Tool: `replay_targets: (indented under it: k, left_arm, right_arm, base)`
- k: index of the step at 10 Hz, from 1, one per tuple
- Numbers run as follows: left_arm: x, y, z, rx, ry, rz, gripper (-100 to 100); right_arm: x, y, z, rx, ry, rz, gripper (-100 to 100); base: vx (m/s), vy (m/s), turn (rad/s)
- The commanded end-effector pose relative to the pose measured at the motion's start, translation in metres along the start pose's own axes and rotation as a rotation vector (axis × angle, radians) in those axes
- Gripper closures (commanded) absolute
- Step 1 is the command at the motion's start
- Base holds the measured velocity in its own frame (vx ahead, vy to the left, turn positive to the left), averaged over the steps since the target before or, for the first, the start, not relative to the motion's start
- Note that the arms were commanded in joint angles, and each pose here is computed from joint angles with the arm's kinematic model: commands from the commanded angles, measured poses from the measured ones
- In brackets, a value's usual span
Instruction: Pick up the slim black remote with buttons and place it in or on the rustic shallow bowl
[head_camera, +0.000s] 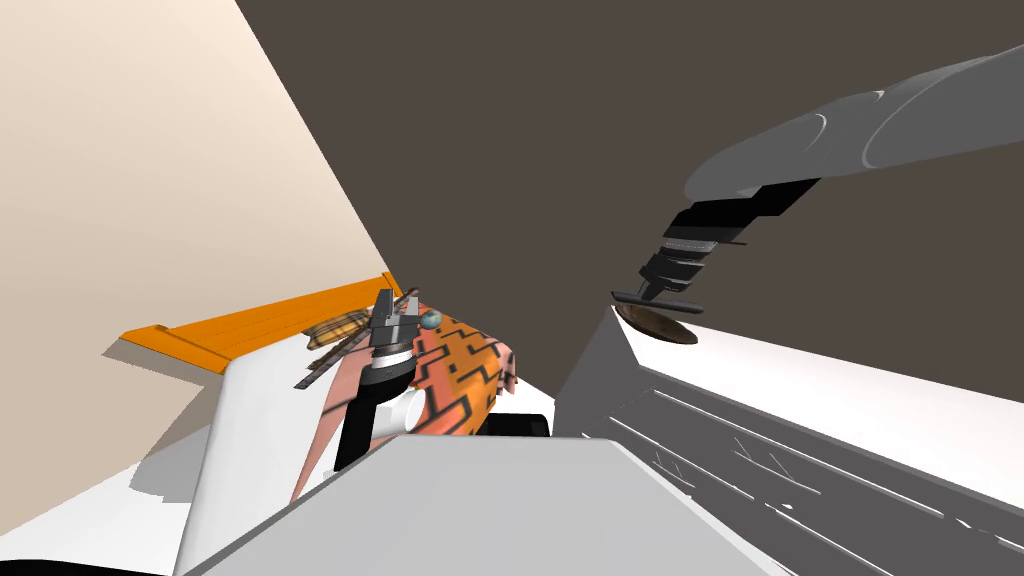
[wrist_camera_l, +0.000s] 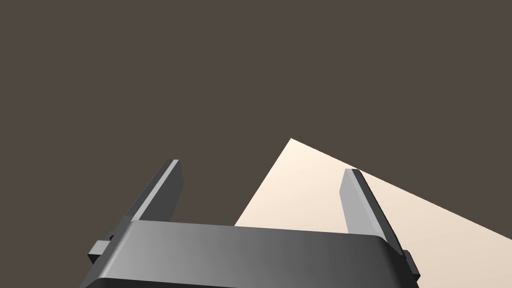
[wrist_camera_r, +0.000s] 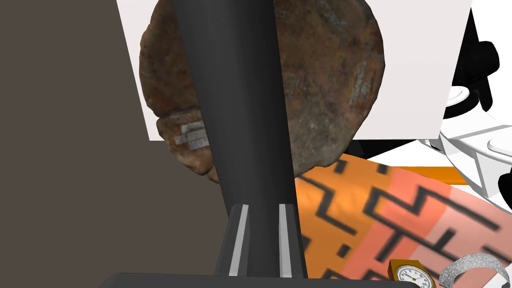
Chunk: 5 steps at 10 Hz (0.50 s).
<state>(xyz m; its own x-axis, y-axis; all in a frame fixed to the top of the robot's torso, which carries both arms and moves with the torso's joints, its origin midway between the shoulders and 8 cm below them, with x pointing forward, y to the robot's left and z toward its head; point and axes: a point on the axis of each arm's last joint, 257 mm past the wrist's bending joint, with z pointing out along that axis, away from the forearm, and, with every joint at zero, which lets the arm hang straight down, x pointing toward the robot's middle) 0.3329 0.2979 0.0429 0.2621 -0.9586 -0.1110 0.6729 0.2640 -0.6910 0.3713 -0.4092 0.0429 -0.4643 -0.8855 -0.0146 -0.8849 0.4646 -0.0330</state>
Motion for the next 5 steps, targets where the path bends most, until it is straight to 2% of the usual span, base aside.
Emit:
replay_targets:
  k: [1, 5]
  left_arm:
    - [0.0000, 0.0000, 0.0000, 0.000, 0.000, 0.000, 0]
    - [0.0000, 0.0000, 0.0000, 0.000, 0.000, 0.000, 0]
  right_arm:
    - [0.0000, 0.0000, 0.0000, 0.000, 0.000, 0.000, -100]
    - [0.0000, 0.0000, 0.0000, 0.000, 0.000, 0.000, -100]
  base:
    - [0.000, 0.000, 0.000]
    - [0.000, 0.000, 0.000]
